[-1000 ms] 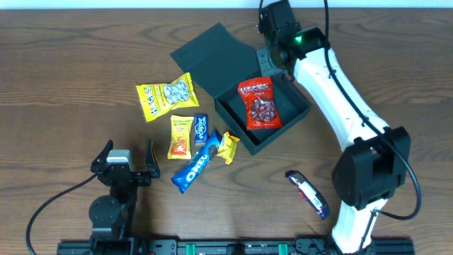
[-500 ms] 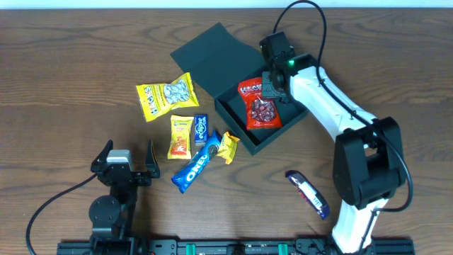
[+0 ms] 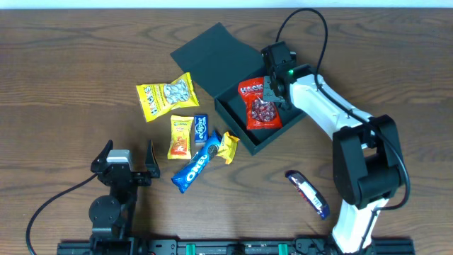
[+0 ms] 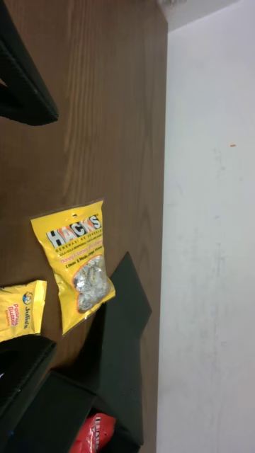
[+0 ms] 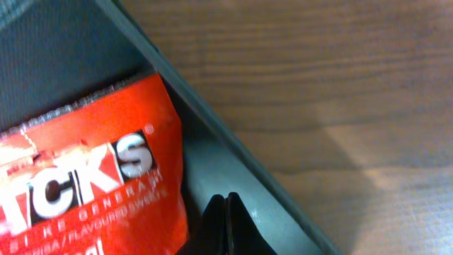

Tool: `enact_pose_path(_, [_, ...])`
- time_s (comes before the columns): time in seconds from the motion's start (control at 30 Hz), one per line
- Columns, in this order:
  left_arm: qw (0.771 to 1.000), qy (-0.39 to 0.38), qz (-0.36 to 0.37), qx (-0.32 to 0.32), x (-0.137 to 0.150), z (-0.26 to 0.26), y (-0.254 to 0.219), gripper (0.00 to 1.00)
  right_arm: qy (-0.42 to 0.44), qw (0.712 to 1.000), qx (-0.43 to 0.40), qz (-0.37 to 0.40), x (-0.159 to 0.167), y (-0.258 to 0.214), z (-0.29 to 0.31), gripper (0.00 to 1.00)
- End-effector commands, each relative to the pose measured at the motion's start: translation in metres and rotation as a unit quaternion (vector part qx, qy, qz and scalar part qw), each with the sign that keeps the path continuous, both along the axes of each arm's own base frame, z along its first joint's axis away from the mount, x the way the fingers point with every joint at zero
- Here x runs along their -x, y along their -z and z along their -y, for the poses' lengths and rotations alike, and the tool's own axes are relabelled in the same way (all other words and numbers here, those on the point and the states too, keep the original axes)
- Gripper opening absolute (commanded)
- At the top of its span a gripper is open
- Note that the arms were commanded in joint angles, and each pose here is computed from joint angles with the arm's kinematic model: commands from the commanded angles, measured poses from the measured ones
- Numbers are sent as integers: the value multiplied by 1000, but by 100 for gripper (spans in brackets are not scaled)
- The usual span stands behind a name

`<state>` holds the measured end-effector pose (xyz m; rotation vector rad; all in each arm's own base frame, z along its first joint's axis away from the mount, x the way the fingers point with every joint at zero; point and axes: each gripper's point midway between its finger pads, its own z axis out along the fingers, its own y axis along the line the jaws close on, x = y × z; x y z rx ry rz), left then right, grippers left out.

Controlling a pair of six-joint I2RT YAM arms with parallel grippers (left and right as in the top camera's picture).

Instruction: Pack container

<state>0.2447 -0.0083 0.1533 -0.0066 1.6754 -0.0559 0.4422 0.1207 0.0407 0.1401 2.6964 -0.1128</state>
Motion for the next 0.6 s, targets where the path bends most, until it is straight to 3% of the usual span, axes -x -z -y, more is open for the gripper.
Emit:
enact_pose_path(0.0, [1000,-4,-27,0,1,-1,18,95,16,1000,5,2,-4,13,5,1])
enact_pose_path(0.57, [1000,-4,-27,0,1,-1,18,95,-44,990,-132,-10,-10,23,-50,1])
